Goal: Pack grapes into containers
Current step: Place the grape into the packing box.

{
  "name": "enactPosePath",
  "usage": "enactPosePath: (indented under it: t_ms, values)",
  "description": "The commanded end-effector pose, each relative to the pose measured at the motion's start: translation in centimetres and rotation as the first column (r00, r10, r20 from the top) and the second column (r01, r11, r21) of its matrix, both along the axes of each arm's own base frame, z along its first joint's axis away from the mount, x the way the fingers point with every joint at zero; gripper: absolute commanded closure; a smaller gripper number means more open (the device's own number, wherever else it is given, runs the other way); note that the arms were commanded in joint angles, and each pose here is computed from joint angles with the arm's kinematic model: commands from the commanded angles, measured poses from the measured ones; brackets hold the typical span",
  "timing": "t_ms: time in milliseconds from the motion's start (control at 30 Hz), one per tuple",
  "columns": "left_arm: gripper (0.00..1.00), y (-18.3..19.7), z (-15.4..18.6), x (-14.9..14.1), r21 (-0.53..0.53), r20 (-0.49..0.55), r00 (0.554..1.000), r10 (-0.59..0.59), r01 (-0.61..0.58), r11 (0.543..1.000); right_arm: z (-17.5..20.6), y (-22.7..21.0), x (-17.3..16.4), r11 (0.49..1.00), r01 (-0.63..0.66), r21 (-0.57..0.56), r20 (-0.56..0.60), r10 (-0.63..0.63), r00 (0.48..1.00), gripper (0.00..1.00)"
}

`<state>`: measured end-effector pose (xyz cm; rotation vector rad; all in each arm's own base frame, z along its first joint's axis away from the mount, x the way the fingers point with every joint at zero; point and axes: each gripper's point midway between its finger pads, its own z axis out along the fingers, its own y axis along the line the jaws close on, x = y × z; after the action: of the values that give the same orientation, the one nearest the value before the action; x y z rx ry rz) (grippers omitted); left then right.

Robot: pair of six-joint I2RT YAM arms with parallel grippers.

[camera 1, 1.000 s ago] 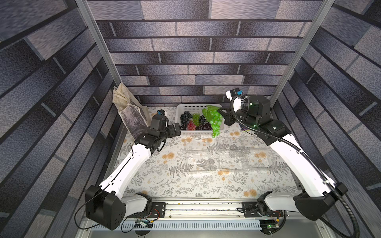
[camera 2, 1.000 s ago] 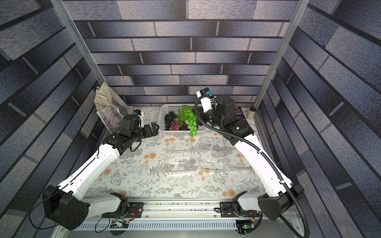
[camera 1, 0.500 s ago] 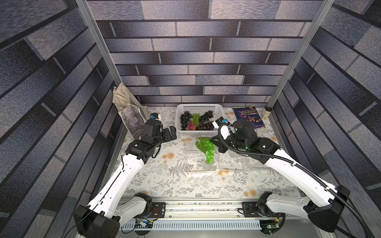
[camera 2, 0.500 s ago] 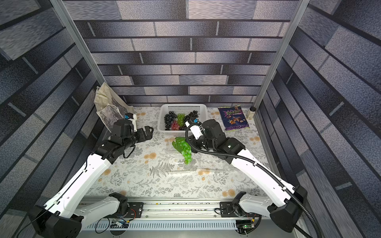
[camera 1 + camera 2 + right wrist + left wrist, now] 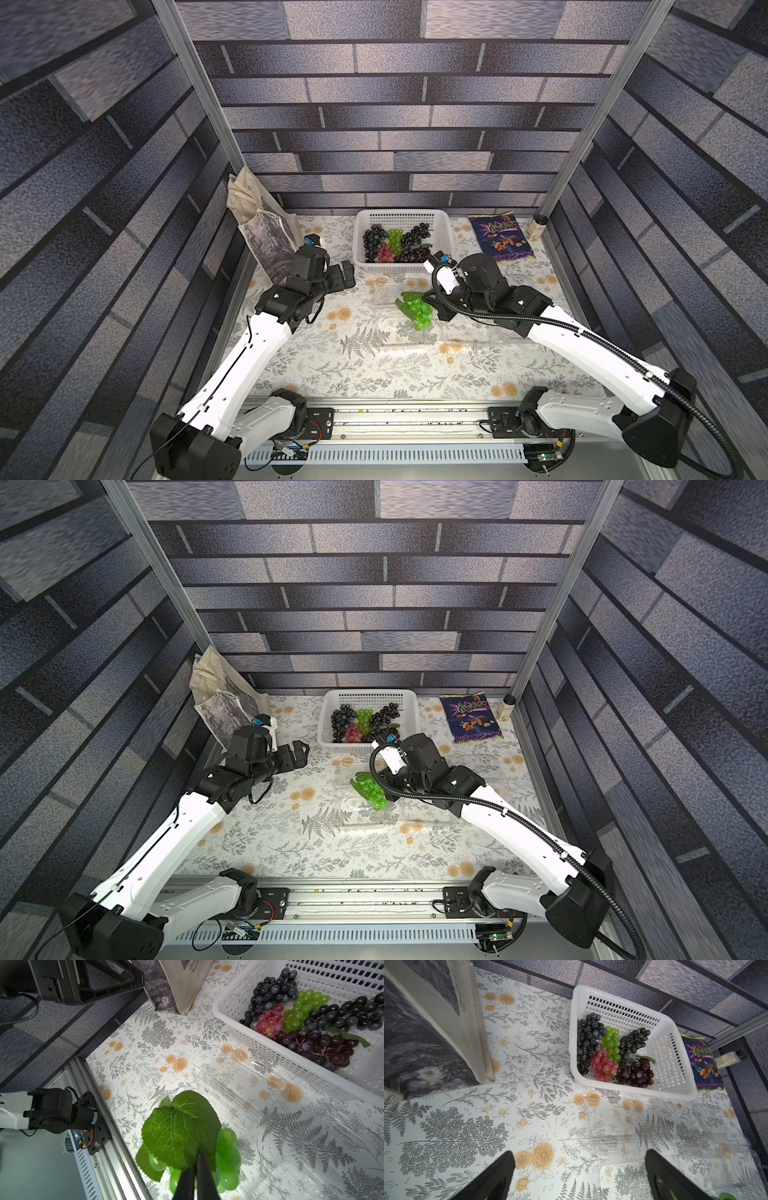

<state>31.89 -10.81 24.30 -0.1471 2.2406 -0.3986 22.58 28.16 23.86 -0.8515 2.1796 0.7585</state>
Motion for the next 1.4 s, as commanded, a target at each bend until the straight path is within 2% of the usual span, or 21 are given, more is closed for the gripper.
enactPosePath:
  t_ms: [0,533,1100,1300,1367]
  values:
    - [0.0,0.4,-0.3,-0.5,0.001,-0.004,1.0,0.022,-0.022,1.0,-1.2,0.0,-0.2,1.0,0.011,-0.011,-0.009,-0.011,1.0,1.0]
    - [0.0,0.6,-1.0,-0.6,0.015,-0.013,1.0,0.024,-0.024,1.0,-5.2,1.0,0.1,0.998,-0.004,-0.067,-0.063,0.0,0.998,1.0]
    - [0.0,0.5,-1.5,-0.5,0.018,-0.019,1.0,0.019,-0.019,1.0,-11.5,5.9,0.0,0.981,-0.083,-0.174,-0.163,0.055,0.985,1.0]
    - [0.0,0.5,-1.4,-0.4,0.02,-0.015,1.0,0.017,-0.016,1.0,-12.7,6.2,-0.1,0.979,-0.076,-0.19,-0.184,0.04,0.982,0.88]
    - [0.0,0.4,-1.4,-0.4,0.02,-0.013,1.0,0.014,-0.014,1.0,-13.0,6.0,0.0,0.978,-0.069,-0.198,-0.186,0.031,0.982,0.77]
